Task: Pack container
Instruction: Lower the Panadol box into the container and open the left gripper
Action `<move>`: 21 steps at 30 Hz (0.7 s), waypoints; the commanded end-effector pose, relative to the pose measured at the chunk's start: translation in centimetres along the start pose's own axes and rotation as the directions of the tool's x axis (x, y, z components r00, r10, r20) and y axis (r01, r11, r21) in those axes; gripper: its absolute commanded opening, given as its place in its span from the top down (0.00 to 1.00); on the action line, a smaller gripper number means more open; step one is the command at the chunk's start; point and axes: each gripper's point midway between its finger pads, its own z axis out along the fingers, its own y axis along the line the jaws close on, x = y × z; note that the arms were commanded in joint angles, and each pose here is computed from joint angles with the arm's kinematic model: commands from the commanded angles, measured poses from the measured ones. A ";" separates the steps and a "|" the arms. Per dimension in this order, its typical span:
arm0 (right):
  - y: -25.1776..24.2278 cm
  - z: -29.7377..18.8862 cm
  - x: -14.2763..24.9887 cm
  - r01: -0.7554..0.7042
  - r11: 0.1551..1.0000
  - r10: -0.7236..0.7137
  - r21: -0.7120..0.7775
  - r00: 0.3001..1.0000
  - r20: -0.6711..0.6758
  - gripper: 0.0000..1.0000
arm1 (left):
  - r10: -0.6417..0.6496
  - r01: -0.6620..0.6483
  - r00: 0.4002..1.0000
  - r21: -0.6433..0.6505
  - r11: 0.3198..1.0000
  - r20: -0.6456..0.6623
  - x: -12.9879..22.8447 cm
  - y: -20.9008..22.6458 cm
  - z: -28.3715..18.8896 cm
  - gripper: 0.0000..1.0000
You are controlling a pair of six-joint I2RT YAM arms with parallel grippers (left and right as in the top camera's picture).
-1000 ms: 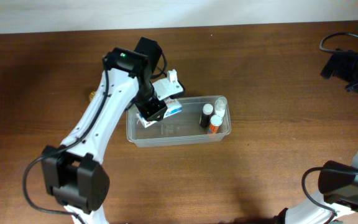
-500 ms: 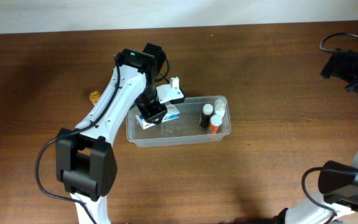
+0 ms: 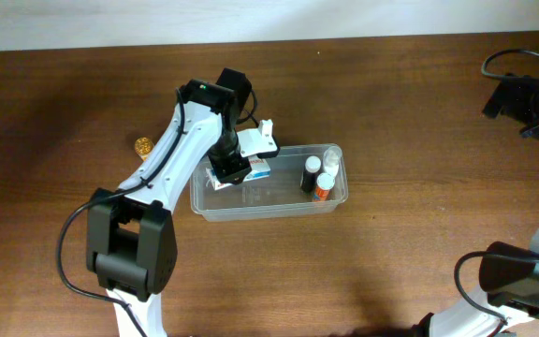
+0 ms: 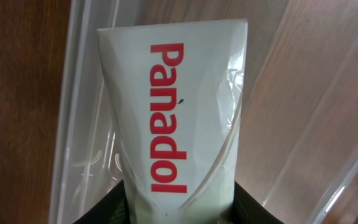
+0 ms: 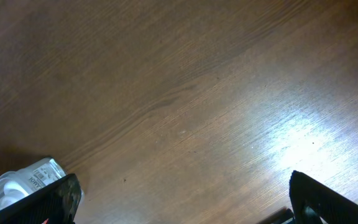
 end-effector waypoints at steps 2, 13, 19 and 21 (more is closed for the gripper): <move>-0.3 -0.1 0.1 -0.015 1.000 0.015 0.001 1.000 0.000 0.02 | 0.037 -0.037 0.999 0.007 0.999 -0.009 0.2 0.1 0.9 0.59; -0.3 -0.1 0.0 -0.015 1.000 0.015 0.000 1.000 0.000 0.02 | 0.063 -0.062 0.998 0.040 0.997 -0.031 0.6 0.1 4.0 0.60; -0.3 -0.1 0.0 -0.015 1.000 0.015 0.000 1.000 0.000 0.02 | 0.062 -0.060 0.997 0.054 0.997 -0.041 0.5 0.3 5.2 0.59; -0.3 -0.1 0.0 -0.015 1.000 0.015 0.001 1.000 0.000 0.02 | 0.063 -0.061 0.997 0.046 0.997 -0.035 0.4 0.5 5.2 0.59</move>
